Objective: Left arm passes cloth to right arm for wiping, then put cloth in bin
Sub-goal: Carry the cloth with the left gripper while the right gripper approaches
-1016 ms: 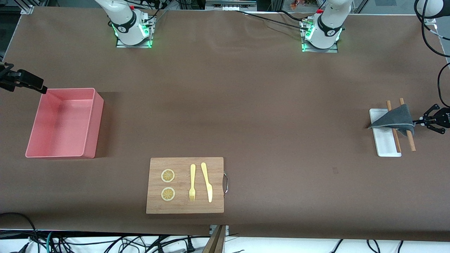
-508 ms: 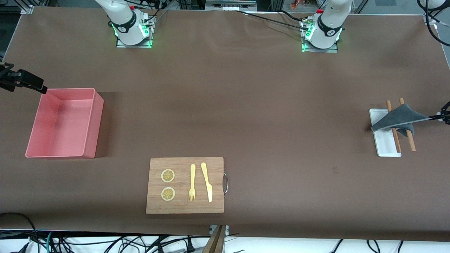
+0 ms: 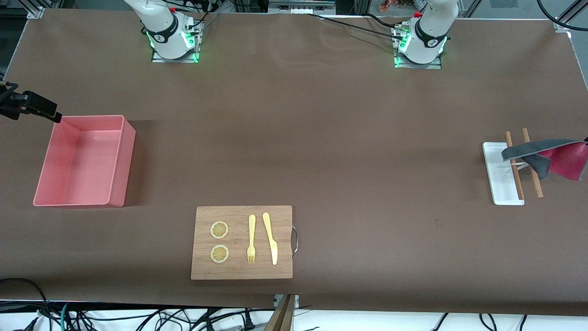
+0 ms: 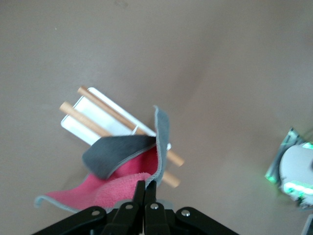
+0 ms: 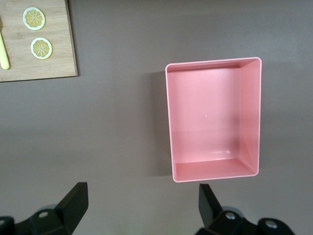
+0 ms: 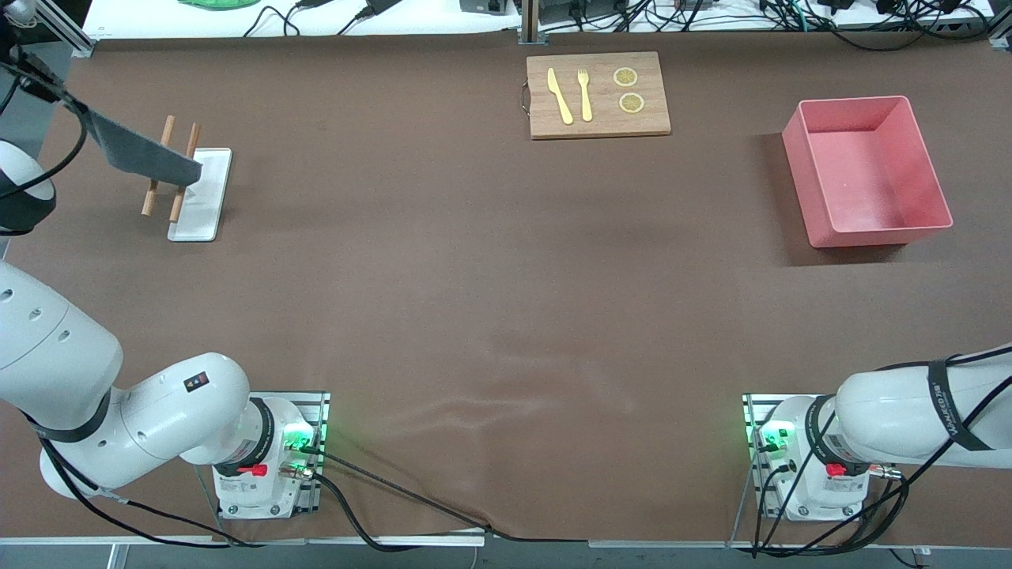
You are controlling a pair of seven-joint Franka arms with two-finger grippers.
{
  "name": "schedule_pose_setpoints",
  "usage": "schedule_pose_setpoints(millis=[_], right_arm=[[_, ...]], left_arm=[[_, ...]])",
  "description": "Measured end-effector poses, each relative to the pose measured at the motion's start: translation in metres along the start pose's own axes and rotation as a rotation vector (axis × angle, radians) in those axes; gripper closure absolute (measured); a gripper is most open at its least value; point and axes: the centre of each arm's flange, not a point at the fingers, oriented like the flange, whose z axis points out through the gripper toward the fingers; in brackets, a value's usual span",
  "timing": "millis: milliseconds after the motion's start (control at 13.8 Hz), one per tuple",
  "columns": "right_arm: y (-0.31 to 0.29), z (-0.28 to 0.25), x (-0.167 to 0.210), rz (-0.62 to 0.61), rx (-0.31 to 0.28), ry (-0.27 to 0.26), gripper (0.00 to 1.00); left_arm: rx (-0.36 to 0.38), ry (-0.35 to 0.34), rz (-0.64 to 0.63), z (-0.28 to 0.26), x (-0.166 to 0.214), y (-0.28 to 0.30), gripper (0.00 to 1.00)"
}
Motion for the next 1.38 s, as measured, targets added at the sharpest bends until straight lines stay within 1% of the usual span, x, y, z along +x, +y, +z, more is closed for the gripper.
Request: schedule_pose_setpoints(millis=[218,435,580,726,871,1016,1088,1161,1233,1379], right_arm=[[-0.001,0.0,0.0,-0.002,0.002,0.0,0.0],[-0.003,0.011,0.006,-0.005,0.005,-0.019,0.0],[-0.004,0.018,0.01,-0.007,0.006,-0.031,0.0],[-0.005,0.024,0.013,-0.009,0.006,-0.041,0.0],[-0.007,0.031,0.016,-0.014,0.007,-0.055,0.0],[-0.011,0.044,0.022,-0.02,0.008,-0.079,0.0],[-0.013,0.051,0.025,-0.023,0.008,-0.091,0.0],[-0.015,0.059,0.029,-0.026,0.009,-0.102,0.0],[-0.018,0.065,0.032,-0.029,0.012,-0.111,0.0],[-0.034,0.079,0.041,-0.044,0.015,-0.107,0.0]], left_arm=[[0.004,-0.08,-0.117,-0.012,0.058,0.038,0.98],[-0.014,-0.156,-0.23,-0.011,0.137,0.092,0.98],[-0.007,-0.204,-0.315,-0.009,0.188,0.132,0.98],[0.022,-0.243,-0.383,-0.006,0.24,0.177,0.98],[0.064,-0.266,-0.454,0.004,0.287,0.218,0.98],[0.092,-0.284,-0.499,0.017,0.321,0.251,0.98],[0.089,-0.284,-0.502,0.023,0.334,0.266,0.98],[0.055,-0.268,-0.492,0.027,0.346,0.279,0.98],[-0.009,-0.229,-0.477,0.027,0.356,0.291,0.98],[-0.132,-0.114,-0.444,0.014,0.376,0.315,0.98]])
